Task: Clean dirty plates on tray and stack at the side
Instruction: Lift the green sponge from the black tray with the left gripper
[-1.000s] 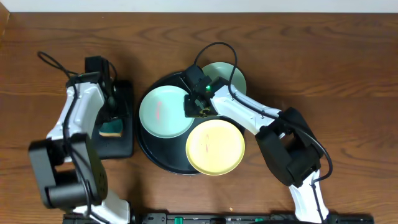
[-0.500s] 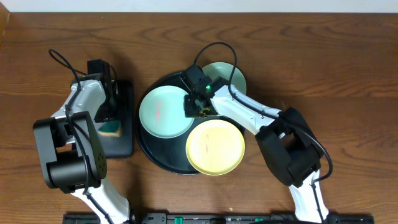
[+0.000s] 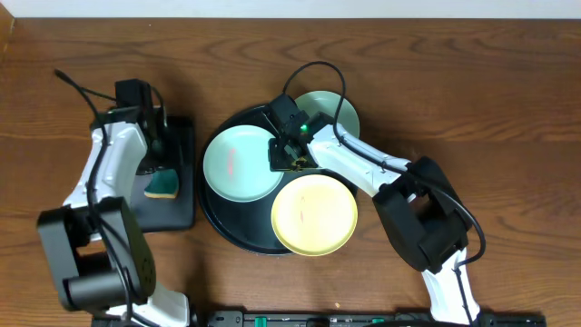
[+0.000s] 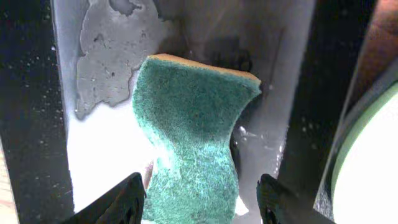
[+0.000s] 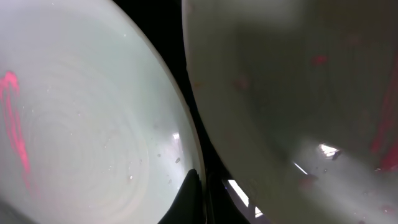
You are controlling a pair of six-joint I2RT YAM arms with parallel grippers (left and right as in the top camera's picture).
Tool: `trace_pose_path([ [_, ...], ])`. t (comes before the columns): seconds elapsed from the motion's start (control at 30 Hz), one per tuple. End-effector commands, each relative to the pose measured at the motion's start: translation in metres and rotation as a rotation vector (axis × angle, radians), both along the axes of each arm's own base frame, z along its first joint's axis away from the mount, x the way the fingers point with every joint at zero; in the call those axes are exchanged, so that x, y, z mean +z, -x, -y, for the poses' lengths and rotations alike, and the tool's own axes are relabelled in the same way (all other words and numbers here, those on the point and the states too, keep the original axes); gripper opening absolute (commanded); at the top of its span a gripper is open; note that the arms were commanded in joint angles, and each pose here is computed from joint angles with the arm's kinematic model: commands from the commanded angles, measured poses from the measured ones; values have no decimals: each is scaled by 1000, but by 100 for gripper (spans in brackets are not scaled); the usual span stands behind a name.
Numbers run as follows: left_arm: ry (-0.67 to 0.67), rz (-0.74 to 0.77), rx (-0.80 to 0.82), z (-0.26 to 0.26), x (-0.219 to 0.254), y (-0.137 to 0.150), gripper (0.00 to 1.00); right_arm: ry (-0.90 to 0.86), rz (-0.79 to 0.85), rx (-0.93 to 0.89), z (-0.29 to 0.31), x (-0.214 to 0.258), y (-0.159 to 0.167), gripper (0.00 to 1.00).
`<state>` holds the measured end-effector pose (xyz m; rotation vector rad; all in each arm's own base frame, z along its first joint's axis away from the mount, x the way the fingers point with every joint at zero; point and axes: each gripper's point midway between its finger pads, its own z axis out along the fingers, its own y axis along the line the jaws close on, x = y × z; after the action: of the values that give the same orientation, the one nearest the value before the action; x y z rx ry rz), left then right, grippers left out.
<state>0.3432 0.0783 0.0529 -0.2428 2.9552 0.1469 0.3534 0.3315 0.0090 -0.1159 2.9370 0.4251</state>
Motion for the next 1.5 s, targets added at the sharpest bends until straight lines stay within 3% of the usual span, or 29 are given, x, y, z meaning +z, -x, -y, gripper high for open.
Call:
trace_pose_path([
  [0.0,17,-49,-18,-5,-14,9,59,31,-7,38,0,-11,4,1],
  [0.17,38,-86,38,-22,-37,12,54,34,-6,49,0,-12,5,1],
  [0.33,142,-88,40,-13,-49,11,46,33,-3,51,0,-11,4,1],
  [0.57,190,-83,10,-2,-49,10,48,34,3,56,-2,-11,4,1],
  [0.73,187,-88,9,-2,-48,11,53,34,3,56,-2,-11,4,1],
  [0.97,152,-109,34,-9,-45,13,52,37,10,53,-2,-11,3,1],
  [1.1,155,-115,42,-8,-48,16,43,37,10,53,-2,-11,3,1],
  [1.4,152,-92,63,-7,-64,20,8,37,10,53,-2,-11,3,1],
  [1.47,153,-91,71,-6,-66,20,8,37,10,54,-2,-11,3,1],
])
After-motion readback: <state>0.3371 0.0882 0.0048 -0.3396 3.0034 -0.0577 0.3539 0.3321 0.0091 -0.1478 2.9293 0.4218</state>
